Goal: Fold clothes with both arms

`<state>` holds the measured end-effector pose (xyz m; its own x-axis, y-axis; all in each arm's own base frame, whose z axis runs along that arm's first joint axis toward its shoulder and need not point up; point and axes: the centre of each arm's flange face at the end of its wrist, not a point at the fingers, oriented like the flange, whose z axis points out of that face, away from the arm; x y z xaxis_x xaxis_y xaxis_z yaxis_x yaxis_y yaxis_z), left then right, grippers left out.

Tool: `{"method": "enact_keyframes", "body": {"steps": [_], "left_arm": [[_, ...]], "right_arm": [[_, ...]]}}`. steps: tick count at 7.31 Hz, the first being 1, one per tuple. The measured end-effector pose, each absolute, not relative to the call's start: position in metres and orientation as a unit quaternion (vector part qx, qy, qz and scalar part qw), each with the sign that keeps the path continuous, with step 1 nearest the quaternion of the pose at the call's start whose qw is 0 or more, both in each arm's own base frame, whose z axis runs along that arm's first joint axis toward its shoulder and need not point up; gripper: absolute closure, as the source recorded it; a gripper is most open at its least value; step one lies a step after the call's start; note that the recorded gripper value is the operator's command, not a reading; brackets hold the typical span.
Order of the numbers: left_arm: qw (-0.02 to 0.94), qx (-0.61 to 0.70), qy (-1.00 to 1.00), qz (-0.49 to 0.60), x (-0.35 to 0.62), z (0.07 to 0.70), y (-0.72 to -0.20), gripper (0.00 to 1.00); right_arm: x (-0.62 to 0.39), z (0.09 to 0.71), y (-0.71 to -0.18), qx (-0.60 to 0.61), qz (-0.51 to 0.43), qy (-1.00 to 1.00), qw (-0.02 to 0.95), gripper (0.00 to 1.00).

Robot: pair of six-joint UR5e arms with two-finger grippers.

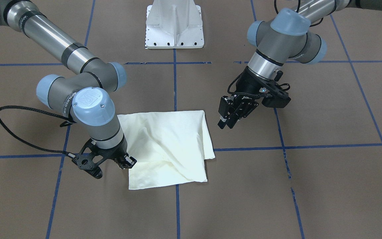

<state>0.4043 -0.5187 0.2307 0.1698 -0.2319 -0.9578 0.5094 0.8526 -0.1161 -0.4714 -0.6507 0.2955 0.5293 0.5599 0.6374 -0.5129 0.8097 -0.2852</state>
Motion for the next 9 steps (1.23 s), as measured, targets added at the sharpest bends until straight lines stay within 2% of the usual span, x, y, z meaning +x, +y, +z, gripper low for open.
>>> {"method": "enact_keyframes", "body": {"steps": [1, 2, 3, 5, 6, 7, 8, 9], "left_arm": [[0.754, 0.112, 0.597, -0.250, 0.405, 0.230, -0.518, 0.54], [0.754, 0.110, 0.597, -0.252, 0.406, 0.230, -0.518, 0.54], [0.755, 0.107, 0.595, -0.253, 0.408, 0.233, -0.518, 0.53], [0.768, 0.094, 0.583, -0.248, 0.436, 0.250, -0.513, 0.55], [0.774, 0.087, 0.578, -0.242, 0.456, 0.262, -0.511, 0.72], [0.772, 0.087, 0.584, -0.236, 0.469, 0.269, -0.512, 1.00], [0.768, 0.089, 0.591, -0.229, 0.479, 0.275, -0.515, 1.00], [0.766, 0.091, 0.595, -0.225, 0.486, 0.281, -0.516, 1.00]], "right_arm": [[-0.472, 0.306, -0.654, -0.035, 0.307, -0.368, 0.877, 1.00], [-0.474, 0.315, -0.656, -0.038, 0.307, -0.361, 0.880, 0.69], [-0.474, 0.321, -0.657, -0.038, 0.307, -0.356, 0.882, 0.60], [-0.466, 0.316, -0.664, -0.032, 0.302, -0.360, 0.882, 0.66], [-0.463, 0.311, -0.665, -0.030, 0.302, -0.364, 0.881, 0.85], [-0.462, 0.308, -0.666, -0.030, 0.302, -0.366, 0.879, 1.00], [-0.462, 0.307, -0.666, -0.030, 0.303, -0.368, 0.879, 1.00], [-0.462, 0.306, -0.666, -0.031, 0.303, -0.368, 0.879, 0.49]]}}
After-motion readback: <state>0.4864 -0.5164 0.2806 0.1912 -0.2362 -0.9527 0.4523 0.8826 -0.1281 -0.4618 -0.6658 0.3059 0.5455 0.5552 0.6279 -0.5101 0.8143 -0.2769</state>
